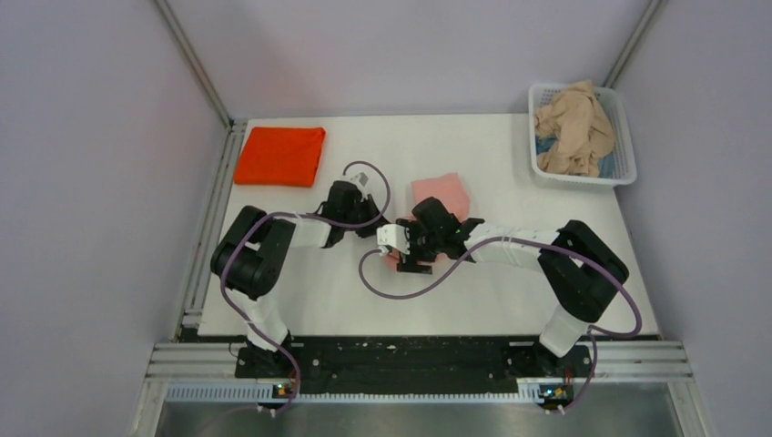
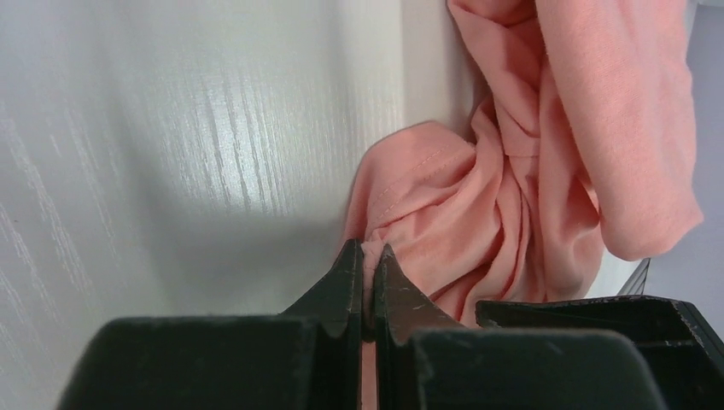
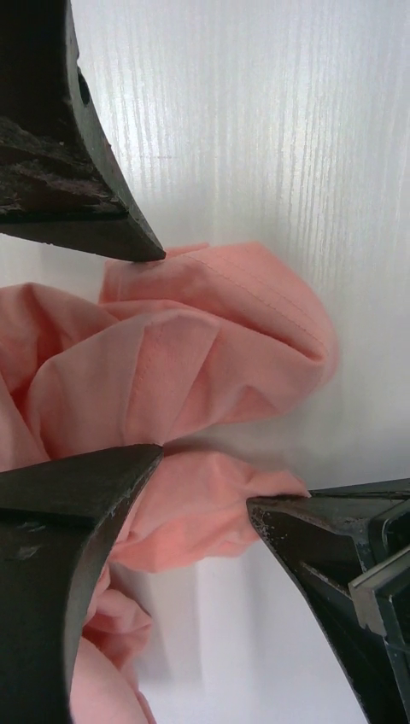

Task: Fold and stack the t-shirts
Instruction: Flatten out the tshirt

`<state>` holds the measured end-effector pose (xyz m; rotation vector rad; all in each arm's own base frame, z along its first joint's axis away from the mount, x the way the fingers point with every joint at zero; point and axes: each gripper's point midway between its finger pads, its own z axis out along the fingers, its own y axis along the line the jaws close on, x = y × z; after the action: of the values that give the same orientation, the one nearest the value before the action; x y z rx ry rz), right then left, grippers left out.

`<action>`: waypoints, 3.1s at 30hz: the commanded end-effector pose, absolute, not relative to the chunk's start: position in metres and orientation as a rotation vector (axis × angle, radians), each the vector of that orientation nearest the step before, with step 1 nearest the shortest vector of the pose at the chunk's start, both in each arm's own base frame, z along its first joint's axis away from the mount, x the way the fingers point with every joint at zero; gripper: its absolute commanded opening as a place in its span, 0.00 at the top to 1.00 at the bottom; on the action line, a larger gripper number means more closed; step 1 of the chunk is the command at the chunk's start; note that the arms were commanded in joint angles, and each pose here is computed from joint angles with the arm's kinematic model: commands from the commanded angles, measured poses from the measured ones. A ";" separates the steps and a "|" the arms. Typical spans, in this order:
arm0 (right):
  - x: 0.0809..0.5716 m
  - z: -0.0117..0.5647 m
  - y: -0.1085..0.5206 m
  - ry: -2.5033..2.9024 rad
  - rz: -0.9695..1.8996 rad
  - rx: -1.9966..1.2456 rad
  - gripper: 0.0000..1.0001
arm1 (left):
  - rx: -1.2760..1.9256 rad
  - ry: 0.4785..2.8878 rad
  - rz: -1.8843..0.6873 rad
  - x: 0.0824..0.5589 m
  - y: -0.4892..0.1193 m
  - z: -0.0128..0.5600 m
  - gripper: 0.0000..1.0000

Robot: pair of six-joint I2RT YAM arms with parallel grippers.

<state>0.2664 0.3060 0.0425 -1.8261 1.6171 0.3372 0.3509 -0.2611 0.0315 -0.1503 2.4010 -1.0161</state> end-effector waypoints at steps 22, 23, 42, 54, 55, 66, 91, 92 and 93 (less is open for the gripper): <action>0.289 0.061 0.332 1.576 0.419 -1.720 0.88 | -0.135 2.296 -0.952 0.357 -0.246 0.057 1.00; 0.291 0.064 0.330 1.583 0.401 -1.698 0.96 | -0.140 2.293 -0.934 0.358 -0.243 0.057 1.00; 0.323 0.291 0.124 1.542 0.091 -0.078 1.00 | -0.417 1.918 -0.506 0.372 -0.119 0.198 1.00; 0.283 0.442 0.082 1.252 0.179 0.046 1.00 | -0.358 1.428 -0.469 0.298 -0.067 0.398 1.00; 0.275 0.459 0.081 1.217 0.201 0.040 1.00 | -0.343 1.388 -0.484 0.288 -0.065 0.415 1.00; 0.164 0.598 0.051 0.933 0.390 -0.036 1.00 | -0.189 1.042 -0.579 0.165 -0.043 0.558 1.00; 0.422 0.438 0.036 1.380 -0.333 0.198 1.00 | -0.531 1.662 -0.144 0.418 -0.057 0.347 1.00; 0.442 0.415 0.037 1.409 -0.320 0.204 1.00 | -0.540 1.728 -0.122 0.435 -0.060 0.320 1.00; 0.459 0.394 0.037 1.431 -0.315 0.211 1.00 | -0.546 1.788 -0.114 0.449 -0.063 0.295 1.00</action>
<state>0.4083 0.0549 0.4531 0.1082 1.3719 -0.3093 0.4041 -0.0767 0.3753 -0.4233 1.6416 -0.2668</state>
